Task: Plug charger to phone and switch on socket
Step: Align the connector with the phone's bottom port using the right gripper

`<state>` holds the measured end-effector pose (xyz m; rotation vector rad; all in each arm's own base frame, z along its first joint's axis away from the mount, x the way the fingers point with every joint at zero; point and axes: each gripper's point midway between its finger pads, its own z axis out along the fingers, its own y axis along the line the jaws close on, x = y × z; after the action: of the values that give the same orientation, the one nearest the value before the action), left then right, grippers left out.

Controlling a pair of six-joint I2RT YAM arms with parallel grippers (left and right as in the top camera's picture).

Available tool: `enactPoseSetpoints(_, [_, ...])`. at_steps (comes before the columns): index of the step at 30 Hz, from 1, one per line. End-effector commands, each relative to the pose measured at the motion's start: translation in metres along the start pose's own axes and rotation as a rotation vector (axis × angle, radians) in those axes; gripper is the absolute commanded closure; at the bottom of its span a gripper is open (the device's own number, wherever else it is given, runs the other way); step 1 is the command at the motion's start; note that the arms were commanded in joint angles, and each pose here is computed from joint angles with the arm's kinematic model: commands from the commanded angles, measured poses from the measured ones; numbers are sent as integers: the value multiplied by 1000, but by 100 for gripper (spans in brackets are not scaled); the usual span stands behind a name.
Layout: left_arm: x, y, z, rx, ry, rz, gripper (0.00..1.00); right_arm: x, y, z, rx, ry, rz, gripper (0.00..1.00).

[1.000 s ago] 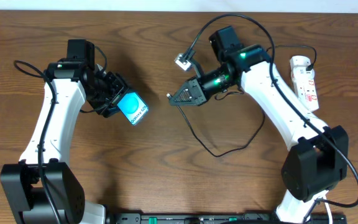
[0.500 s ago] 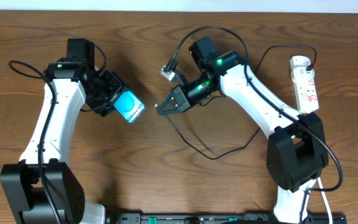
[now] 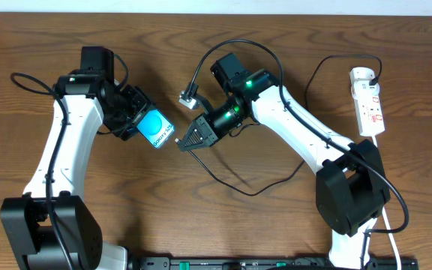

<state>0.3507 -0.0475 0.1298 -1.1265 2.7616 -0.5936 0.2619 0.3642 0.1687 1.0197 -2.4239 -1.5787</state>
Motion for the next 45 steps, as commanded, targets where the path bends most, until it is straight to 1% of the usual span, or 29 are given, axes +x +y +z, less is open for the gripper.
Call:
enactPoseSetpoints(1, [0,-10,-6,36,2,16,93,5,-3,5,15,15,14,99])
enactPoseSetpoints(8, [11,-21,-7,102,68,22,93,4,-7,5,39,14,29,99])
enactPoseSetpoints(13, [13,-23,-7,112,77,22,93,4,-7,5,41,14,31,99])
enactPoseSetpoints(17, [15,-32,-9,157,92,51,93,4,-8,5,45,13,30,99])
enactPoseSetpoints(29, [12,-31,-8,149,78,66,93,2,-29,3,166,-3,133,99])
enactPoseSetpoints(45, [8,-34,-9,161,58,76,93,-5,-21,15,156,-14,100,99])
